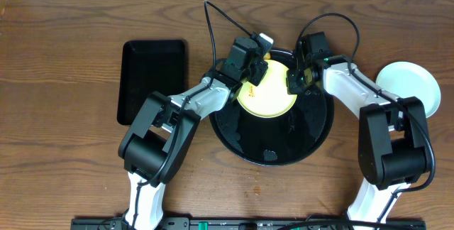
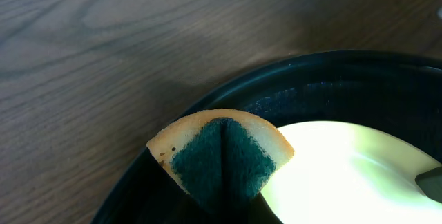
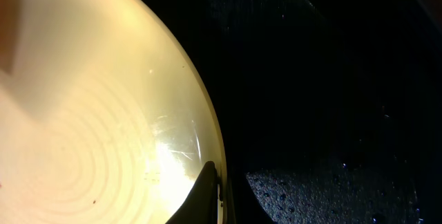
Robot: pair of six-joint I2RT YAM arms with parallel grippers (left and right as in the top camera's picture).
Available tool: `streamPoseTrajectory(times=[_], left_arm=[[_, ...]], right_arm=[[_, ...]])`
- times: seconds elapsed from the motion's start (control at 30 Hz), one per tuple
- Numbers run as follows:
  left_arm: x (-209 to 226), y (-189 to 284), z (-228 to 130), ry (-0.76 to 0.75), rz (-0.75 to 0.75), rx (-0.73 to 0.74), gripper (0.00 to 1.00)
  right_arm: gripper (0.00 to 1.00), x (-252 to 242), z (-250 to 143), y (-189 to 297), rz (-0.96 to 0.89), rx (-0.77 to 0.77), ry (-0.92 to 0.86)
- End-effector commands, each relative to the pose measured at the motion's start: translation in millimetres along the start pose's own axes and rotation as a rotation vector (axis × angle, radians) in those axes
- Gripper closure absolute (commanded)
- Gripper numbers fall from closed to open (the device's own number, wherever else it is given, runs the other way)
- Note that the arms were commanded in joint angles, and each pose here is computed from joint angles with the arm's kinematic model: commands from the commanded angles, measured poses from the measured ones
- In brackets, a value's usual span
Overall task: Clean dirty plates on tray and stack at the side
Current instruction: 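Scrub the yellow plate with the sponge in the left gripper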
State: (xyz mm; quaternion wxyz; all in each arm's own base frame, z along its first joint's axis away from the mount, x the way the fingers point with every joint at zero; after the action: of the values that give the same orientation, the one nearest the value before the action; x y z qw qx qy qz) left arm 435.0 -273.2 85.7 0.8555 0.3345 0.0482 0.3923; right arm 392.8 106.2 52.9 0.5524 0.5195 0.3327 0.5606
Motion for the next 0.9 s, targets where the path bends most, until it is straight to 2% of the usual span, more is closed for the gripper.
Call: streamPoseTrajectory(times=[0.0,0.3,0.87], left_arm=[[3.0,-4.1,-0.8,-0.006,0.01,-0.004,0.93],[8.8,10.0,23.8,0.058,0.029,-0.079,0.93],[7.6,-12.9,-10.9,0.069,0.063,0.014,0.93]], right_arm=[[0.99,-1.7,-25.6,-19.1,0.001,0.102,-0.003],[0.99,-1.7,-25.5,-19.1,0.001,0.101,-0.003],[0.99,-1.7,-25.5,-19.1,0.001,0.101,-0.003]])
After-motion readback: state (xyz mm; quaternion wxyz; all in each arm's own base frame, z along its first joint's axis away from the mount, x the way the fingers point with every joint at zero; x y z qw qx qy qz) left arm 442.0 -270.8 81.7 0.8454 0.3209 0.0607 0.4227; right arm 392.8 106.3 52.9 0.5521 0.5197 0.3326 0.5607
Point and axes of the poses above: each gripper's point midway between its finger pads, its own y axis back along the fingers, its own x axis along the line the jaws close on, z = x × y, the point moved 5 cm from there along y, back along the fingers, and after that the axes turned 14 degrees about -y, right-handed, at the moved point
